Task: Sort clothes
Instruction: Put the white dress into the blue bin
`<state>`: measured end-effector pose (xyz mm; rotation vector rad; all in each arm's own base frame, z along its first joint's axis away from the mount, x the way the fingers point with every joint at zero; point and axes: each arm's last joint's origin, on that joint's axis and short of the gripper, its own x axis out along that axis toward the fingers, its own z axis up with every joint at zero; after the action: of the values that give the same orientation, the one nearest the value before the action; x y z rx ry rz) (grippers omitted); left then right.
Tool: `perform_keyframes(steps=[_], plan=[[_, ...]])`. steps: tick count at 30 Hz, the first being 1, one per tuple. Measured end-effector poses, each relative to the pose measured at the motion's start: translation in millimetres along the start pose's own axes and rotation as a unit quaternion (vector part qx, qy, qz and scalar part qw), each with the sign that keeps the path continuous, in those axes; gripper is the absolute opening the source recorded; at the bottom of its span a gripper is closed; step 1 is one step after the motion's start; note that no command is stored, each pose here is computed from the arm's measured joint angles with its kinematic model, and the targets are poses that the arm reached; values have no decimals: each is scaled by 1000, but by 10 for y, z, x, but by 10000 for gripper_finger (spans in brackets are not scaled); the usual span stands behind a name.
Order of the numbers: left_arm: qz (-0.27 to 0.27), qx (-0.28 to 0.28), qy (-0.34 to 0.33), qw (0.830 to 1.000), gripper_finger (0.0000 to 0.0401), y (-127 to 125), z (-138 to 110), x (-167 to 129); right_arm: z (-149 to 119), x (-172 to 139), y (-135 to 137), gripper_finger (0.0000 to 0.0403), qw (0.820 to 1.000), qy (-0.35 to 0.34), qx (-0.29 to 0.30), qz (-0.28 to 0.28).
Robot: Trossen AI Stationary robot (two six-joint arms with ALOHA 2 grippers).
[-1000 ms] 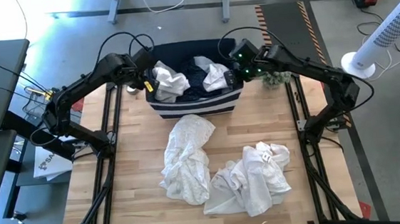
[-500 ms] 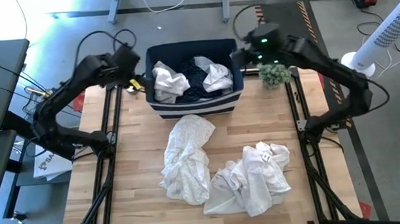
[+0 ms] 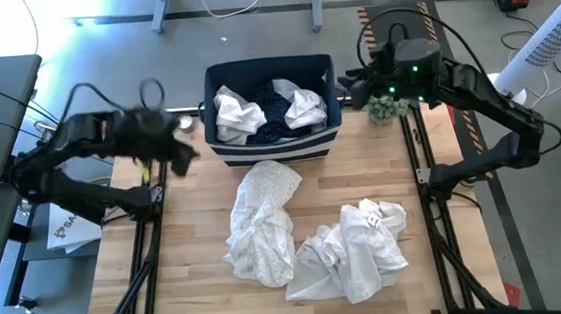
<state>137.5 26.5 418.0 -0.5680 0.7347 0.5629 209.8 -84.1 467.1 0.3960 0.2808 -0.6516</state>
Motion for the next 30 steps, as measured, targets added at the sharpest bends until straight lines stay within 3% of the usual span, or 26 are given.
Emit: perform_keyframes(steps=[5,8,11,14,18,25,30], plan=[[-50,63,81,993,149,-496,-226,191,-42,55,27,169,999,17,-29,-1],[-20,100,108,989,149,-792,-400,476,-60,60,21,169,999,27,-39,-4],[27,76,139,987,149,-975,-604,850,-81,69,15,169,998,37,-55,-8],[85,40,206,974,154,-994,-823,1276,-105,71,6,169,996,50,-70,-11],[91,-14,237,967,183,-966,-1024,1729,-152,63,-15,169,993,75,-89,-17],[57,-83,203,974,265,-874,-1199,2422,-231,47,-37,169,987,124,-101,-5],[71,-79,205,973,298,-852,-1432,2910,-250,42,-39,169,986,135,-99,1]])
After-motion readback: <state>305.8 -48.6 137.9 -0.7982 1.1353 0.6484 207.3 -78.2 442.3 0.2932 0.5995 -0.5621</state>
